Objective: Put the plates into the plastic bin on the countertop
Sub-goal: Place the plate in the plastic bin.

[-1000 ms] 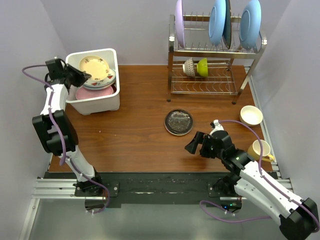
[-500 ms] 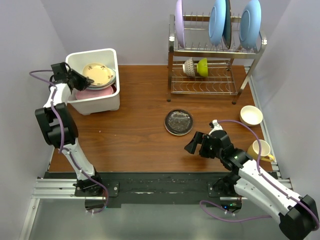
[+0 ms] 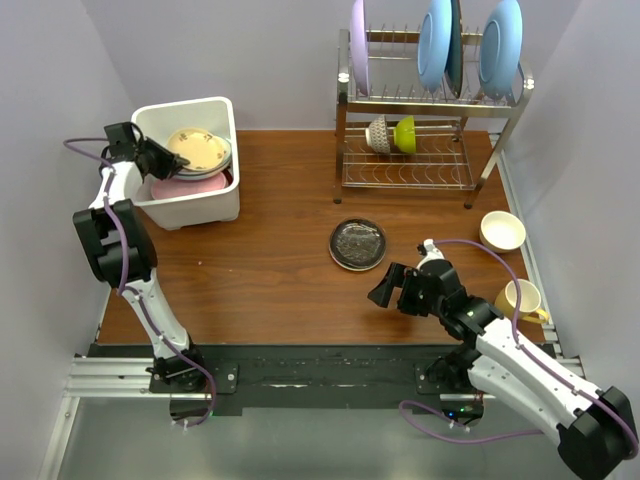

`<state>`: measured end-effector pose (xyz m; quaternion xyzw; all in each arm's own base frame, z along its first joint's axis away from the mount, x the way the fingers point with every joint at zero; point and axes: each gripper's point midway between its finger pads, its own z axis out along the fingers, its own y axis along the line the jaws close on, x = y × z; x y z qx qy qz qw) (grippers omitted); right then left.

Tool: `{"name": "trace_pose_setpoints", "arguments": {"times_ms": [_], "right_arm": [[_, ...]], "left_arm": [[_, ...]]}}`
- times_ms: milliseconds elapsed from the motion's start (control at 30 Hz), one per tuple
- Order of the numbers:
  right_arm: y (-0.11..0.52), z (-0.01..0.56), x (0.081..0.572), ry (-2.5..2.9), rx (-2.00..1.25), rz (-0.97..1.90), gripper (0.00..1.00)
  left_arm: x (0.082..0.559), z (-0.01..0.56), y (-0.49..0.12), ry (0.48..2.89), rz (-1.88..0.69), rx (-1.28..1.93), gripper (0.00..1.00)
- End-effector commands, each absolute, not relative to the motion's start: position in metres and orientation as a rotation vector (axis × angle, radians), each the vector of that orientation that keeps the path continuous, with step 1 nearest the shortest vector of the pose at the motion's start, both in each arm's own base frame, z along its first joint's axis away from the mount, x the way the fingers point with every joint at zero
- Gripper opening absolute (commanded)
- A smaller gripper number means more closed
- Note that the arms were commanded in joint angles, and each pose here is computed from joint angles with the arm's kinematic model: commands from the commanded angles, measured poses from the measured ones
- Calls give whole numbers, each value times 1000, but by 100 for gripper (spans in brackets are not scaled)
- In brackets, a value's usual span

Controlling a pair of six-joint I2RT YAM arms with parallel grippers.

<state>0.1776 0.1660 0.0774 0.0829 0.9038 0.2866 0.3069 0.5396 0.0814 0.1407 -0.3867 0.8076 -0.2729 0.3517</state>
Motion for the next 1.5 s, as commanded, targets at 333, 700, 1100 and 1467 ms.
{"name": "trace_pose_setpoints", "arguments": {"times_ms": [333,700,1100,1467], "right_arm": [[177,86,180,2361,195,828,99],[182,89,182,2359,185,854,99],[180,94,182,2346,197,854,99],[172,104,182,2327,234,819,99]], "left_arm": [[522,139,58,2160,-782,-913,42],[487,163,47,2161,-749,-848,66],[452,279,31,1933,-735,-604,84],[427,326,-49,1923,-798,-365,87]]}}
